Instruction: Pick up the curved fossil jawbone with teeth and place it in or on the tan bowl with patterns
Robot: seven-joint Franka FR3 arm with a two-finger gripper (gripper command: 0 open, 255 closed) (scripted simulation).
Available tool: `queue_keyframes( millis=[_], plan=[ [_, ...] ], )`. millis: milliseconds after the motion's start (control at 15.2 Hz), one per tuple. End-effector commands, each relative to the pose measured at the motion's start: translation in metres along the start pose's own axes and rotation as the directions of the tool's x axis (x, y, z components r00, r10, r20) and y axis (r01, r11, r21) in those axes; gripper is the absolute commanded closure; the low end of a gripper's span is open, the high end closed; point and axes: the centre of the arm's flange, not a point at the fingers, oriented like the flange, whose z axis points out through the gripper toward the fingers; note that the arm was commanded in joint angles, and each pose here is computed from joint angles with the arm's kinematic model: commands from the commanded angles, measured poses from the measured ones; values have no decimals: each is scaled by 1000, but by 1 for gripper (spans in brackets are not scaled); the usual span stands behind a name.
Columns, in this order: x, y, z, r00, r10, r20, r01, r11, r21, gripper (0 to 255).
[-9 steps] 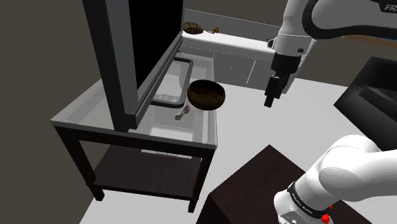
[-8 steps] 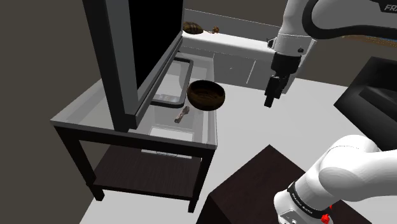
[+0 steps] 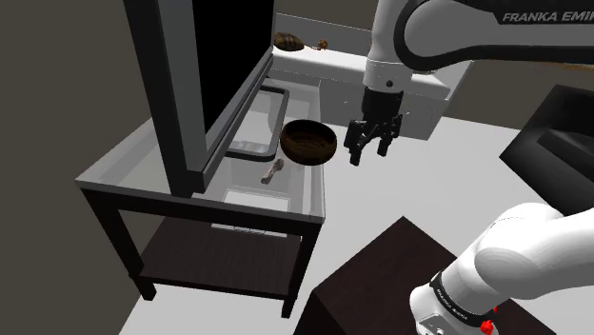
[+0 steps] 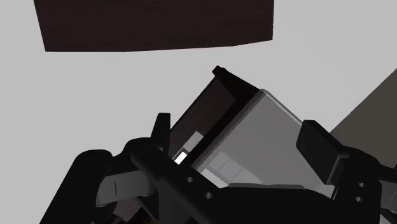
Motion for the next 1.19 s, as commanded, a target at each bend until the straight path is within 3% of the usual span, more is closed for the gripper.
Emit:
queue_keyframes(
  millis=[0, 264, 528, 792, 1122],
  plan=[
    [14, -20, 7, 996, 92, 3, -92, 996, -2, 0],
    [52, -57, 19, 966, 257, 10, -257, 966, -8, 0],
    [95, -87, 32, 909, 416, 15, -416, 909, -16, 0],
    [143, -109, 45, 827, 562, 19, -562, 827, -24, 0],
    [206, -124, 62, 691, 723, 21, -722, 691, -35, 0]
  ],
)
